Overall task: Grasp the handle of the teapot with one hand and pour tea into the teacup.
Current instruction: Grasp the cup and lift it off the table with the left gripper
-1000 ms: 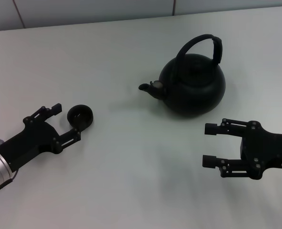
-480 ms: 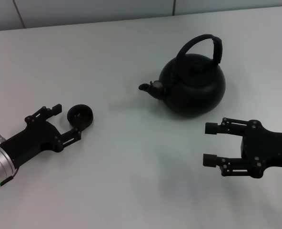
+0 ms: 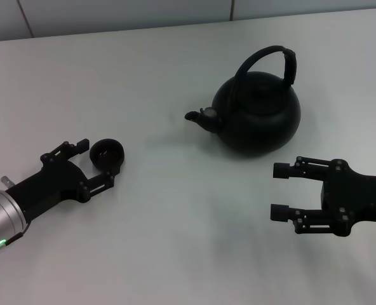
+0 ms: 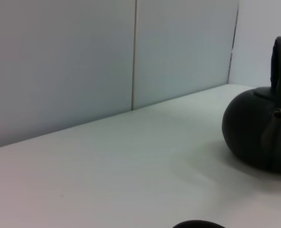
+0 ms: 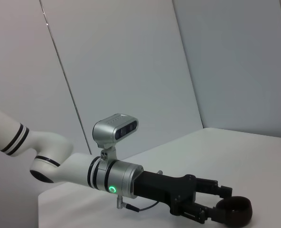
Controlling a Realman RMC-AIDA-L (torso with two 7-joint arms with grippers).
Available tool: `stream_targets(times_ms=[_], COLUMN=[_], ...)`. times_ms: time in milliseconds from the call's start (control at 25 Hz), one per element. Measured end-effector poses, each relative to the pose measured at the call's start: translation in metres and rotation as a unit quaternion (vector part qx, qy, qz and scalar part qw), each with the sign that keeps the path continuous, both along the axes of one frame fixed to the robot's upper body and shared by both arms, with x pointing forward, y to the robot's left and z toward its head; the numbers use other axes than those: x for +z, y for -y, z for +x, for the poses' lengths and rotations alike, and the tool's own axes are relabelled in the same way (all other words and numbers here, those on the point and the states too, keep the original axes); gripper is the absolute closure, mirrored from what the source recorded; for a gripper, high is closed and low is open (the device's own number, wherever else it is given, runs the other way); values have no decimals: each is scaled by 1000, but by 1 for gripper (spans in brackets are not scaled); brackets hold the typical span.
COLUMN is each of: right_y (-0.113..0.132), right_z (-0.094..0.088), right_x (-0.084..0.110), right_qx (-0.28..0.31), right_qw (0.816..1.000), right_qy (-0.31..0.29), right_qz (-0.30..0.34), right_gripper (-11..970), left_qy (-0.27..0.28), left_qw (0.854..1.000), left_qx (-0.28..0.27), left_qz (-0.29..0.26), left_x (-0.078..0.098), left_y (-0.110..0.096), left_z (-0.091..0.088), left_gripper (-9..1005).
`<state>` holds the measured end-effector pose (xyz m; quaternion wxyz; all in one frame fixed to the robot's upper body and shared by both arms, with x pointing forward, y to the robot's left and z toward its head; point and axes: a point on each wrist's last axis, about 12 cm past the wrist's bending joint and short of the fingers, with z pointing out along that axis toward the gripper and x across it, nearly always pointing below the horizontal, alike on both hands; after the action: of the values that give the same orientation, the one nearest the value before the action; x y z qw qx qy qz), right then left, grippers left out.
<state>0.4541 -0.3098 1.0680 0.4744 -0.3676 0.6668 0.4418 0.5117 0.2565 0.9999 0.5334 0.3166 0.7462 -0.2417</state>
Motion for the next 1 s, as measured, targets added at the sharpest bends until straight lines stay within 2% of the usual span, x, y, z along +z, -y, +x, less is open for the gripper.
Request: stream_targets(times_ms=[760, 840, 1000], right_y=[0, 1, 1], right_z=[1, 1, 2], right_x=[-1, 0, 0], right_qx=[-4, -5, -5], right_qw=[1000, 1000, 1000], right_qy=[-4, -4, -3], right_qz=[-2, -2, -4], right_gripper=[175, 175, 174], left_qy=[-1, 0, 0], left_qw=[1000, 1000, 1000], left_qx=[-7, -8, -9], left_qz=[11, 11, 10], left_x=[0, 1, 1], left_y=[4, 4, 5], left_z=[4, 5, 6], left_gripper=[164, 326, 328])
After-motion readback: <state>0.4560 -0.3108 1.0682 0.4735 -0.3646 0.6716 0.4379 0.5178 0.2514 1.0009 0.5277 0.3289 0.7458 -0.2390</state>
